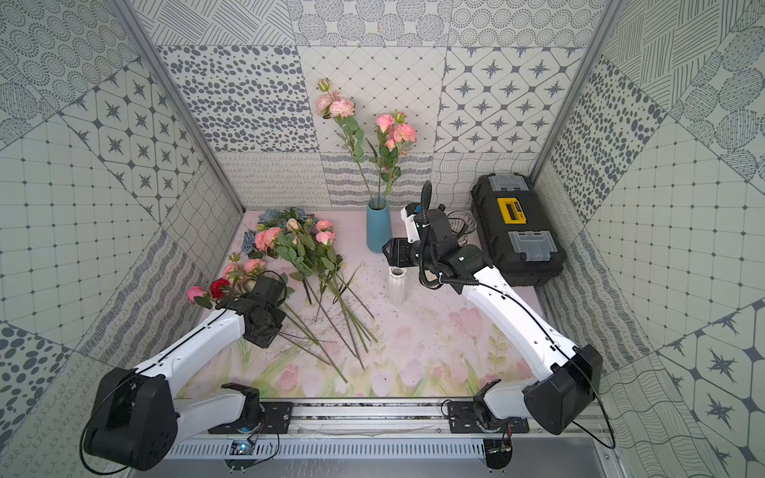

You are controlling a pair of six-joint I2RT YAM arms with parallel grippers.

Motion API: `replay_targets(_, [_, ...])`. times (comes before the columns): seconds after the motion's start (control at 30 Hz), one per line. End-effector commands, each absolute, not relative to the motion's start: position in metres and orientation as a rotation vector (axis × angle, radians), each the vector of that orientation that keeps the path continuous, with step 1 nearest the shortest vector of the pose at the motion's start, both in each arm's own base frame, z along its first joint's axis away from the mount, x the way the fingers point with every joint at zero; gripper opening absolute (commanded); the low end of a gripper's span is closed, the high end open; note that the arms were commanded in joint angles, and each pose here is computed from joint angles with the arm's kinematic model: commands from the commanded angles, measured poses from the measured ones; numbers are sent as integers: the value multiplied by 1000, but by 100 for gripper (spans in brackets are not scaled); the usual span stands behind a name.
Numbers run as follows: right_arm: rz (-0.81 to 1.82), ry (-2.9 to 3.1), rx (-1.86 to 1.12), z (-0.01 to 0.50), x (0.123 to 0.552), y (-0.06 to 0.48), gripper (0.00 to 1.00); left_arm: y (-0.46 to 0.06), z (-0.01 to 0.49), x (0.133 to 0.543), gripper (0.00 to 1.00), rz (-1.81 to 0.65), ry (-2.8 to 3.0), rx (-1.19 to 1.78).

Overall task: Place the pink flowers into the vase
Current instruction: Pick up the flower at the center of the board, then place the flower at the center of the board.

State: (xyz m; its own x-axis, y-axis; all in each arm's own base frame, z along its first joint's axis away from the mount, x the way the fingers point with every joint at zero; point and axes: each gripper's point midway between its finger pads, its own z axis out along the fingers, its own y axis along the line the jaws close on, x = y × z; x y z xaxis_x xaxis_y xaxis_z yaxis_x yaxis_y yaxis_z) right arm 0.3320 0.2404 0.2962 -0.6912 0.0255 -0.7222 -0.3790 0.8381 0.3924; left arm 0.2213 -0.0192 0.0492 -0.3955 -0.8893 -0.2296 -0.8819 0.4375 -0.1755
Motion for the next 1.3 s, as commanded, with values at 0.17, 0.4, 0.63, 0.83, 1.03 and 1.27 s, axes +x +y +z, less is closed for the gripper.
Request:
replay_targets(0.17, [701,2226,-251,296,335,242,66,-22,115,261,0,66,2328,-1235])
replay_targets(0.4, [669,2210,-239,302,338,235,66,-98,160,327,0,-106,2416,-805])
replay_targets(0.63, [643,2188,-227,312,338,224,66,-207,146,383,0,-446,2547,-493])
replay_targets(0.83, [635,2181,-216,316,335,217,66,-271,135,403,0,-604,2600,-326])
replay_targets(1.03, [633,2183,-204,315,332,212,66,-299,109,418,0,-644,2662,-300])
replay_targets(1.27, [644,2178,-198,317,329,211,66,-303,73,422,13,-606,2733,-333])
